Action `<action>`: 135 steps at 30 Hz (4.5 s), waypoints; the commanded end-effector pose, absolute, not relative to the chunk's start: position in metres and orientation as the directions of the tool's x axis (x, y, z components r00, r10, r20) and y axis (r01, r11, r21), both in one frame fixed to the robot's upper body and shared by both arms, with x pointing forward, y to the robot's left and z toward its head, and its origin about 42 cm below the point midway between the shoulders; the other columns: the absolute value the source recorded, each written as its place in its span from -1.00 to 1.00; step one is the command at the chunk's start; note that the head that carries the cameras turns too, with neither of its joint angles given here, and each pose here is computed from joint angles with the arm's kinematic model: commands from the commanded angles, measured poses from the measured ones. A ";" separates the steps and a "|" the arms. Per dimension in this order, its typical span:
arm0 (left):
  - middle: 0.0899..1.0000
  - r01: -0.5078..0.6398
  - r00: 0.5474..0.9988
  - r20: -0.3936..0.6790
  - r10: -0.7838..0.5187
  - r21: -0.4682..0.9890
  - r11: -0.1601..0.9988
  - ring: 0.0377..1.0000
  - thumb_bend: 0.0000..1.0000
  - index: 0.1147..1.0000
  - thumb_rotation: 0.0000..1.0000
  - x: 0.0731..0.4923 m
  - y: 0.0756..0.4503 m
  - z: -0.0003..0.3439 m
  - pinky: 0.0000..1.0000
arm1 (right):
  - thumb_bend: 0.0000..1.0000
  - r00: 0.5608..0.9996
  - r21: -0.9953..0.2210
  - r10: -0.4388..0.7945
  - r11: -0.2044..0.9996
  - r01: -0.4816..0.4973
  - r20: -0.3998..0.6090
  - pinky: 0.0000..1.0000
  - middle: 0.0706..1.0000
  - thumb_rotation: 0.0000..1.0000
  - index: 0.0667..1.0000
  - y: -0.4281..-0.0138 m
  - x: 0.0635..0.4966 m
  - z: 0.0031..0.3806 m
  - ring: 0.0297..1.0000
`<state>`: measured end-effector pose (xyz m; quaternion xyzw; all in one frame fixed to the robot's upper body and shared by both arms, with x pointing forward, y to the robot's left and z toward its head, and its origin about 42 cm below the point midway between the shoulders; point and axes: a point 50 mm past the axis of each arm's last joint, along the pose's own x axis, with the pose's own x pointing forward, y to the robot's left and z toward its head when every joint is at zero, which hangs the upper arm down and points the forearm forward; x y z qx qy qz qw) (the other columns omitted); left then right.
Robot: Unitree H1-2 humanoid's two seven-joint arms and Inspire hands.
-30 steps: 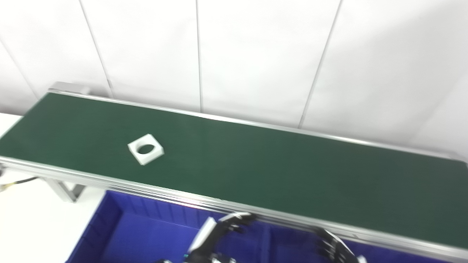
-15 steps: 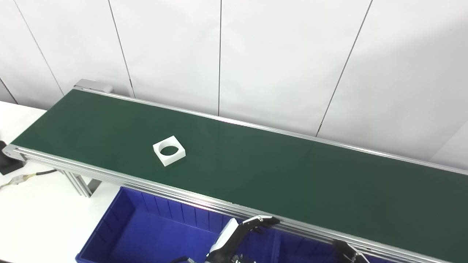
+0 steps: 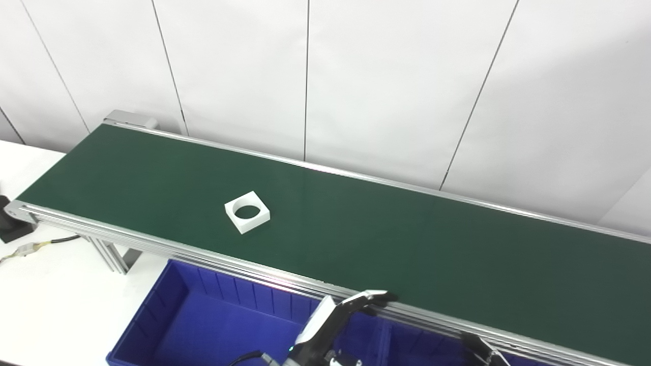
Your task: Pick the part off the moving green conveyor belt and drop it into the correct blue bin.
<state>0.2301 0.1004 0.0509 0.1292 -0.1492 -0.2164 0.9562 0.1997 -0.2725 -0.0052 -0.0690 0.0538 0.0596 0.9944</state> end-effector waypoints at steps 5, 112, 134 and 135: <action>0.61 0.323 0.790 0.412 -0.455 0.351 0.879 0.51 1.00 0.55 -0.71 0.239 0.103 0.095 0.30 | 0.95 0.992 -0.123 0.127 0.984 -0.129 -0.024 0.52 0.69 -0.51 0.61 -0.267 0.212 0.006 0.60; 0.55 -0.005 0.719 -0.231 -0.655 0.941 -0.337 0.50 1.00 0.50 -1.00 0.482 0.158 0.170 0.32 | 1.00 0.996 -0.124 0.089 0.988 -0.090 -0.017 0.46 0.65 -0.43 0.56 -0.241 0.202 0.004 0.56; -0.17 -0.050 0.729 -0.215 -0.650 0.930 -0.364 -0.60 0.05 -0.17 -1.00 0.484 0.129 0.173 -0.66 | 1.00 0.996 -0.122 0.088 0.989 -0.087 0.001 0.47 0.63 -0.44 0.57 -0.235 0.205 0.008 0.54; -0.16 -0.050 0.729 -0.216 -0.649 0.930 -0.365 -0.60 0.05 -0.17 -1.00 0.484 0.129 0.174 -0.65 | 1.00 0.996 -0.120 0.088 0.989 -0.087 0.001 0.47 0.63 -0.45 0.57 -0.235 0.205 0.008 0.54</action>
